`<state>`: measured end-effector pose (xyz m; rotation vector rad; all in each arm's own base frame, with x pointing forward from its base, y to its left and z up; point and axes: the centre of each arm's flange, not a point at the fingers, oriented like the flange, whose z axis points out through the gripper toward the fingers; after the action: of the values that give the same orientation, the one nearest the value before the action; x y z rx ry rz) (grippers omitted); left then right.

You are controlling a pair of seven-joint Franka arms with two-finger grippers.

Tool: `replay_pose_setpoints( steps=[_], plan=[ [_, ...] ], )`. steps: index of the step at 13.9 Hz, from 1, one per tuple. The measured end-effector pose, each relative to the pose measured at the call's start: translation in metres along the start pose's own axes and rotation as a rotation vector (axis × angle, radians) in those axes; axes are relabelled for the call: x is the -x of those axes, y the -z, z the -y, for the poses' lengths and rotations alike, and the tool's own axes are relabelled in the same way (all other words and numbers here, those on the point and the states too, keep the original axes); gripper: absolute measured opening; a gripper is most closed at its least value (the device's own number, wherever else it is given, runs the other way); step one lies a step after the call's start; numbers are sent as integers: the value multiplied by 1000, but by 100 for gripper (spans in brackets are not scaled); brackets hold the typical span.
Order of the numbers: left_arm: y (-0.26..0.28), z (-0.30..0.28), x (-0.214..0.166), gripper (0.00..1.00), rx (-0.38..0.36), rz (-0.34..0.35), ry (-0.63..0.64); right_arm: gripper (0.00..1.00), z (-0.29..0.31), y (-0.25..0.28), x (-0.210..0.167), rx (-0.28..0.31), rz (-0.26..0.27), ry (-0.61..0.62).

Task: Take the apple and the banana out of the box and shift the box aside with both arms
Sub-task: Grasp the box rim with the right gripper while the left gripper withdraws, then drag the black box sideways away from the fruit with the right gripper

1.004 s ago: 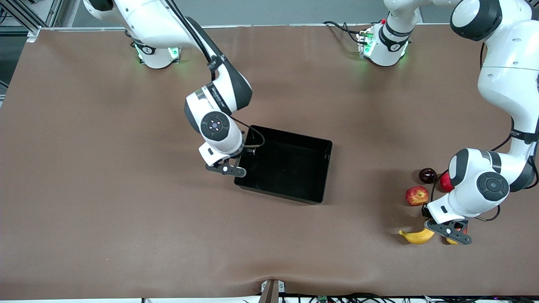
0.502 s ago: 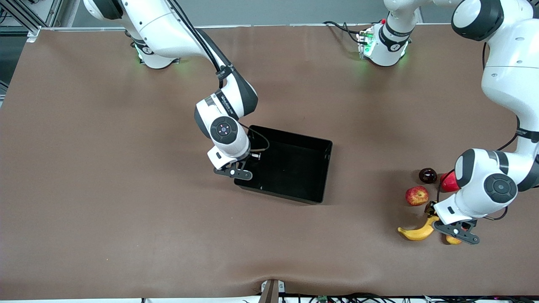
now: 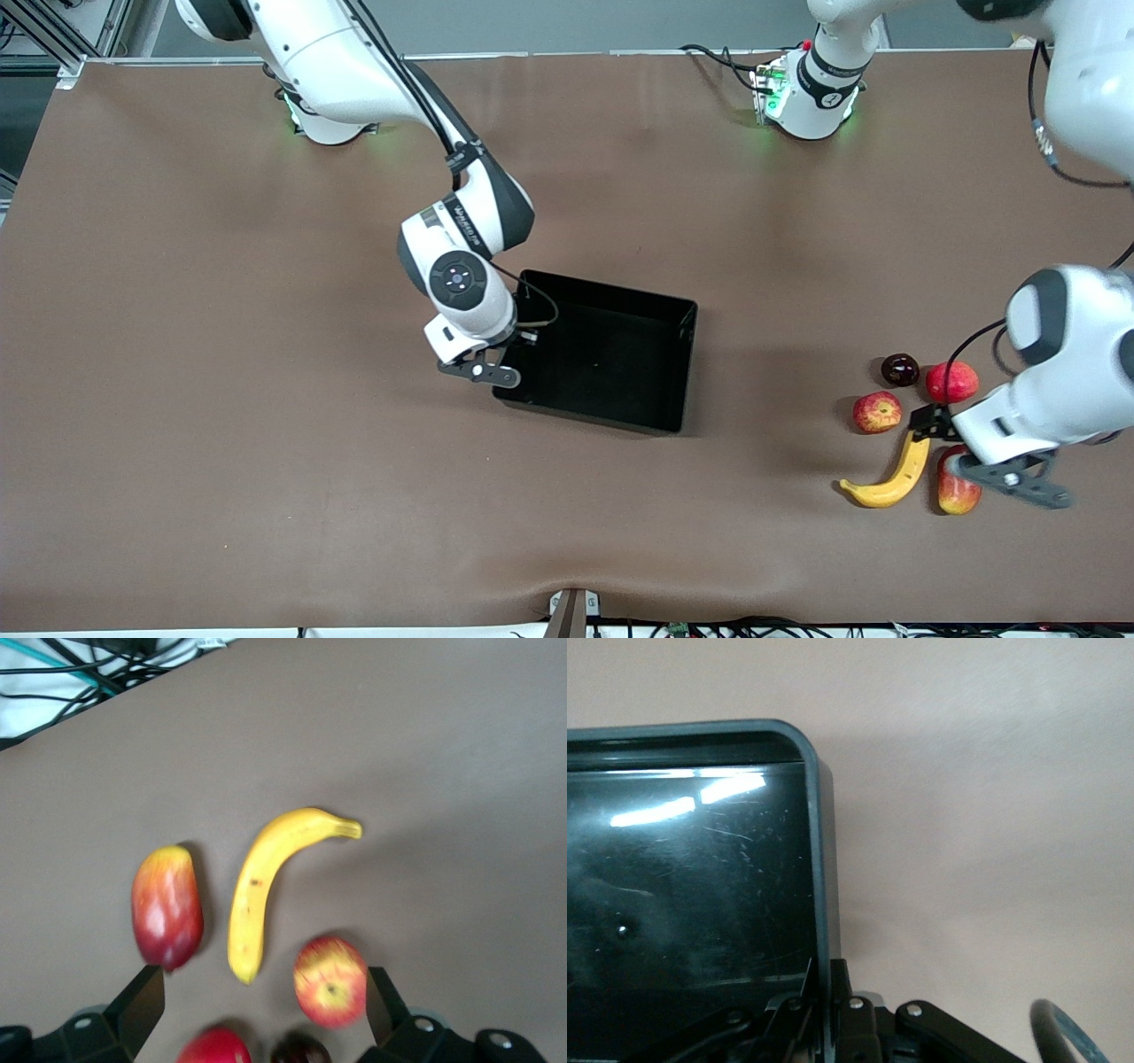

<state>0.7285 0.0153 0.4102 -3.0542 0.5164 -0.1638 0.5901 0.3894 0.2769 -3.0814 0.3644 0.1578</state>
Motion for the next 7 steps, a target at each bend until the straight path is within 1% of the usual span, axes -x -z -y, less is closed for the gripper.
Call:
replay_pose_setpoints(
  steps=[2,3,5,7],
  plan=[
    [58,-3,12,100,-22,10,71,6,-36,31,-27,6,22,-4],
    [84,-7,19,100,-37,24,109,6,-58,47,-40,10,38,0],
    [128,-18,36,100,-43,55,206,6,-101,79,-62,4,56,2],
    [170,-29,51,100,-49,53,259,6,-146,104,-80,-4,69,-8]
  ],
)
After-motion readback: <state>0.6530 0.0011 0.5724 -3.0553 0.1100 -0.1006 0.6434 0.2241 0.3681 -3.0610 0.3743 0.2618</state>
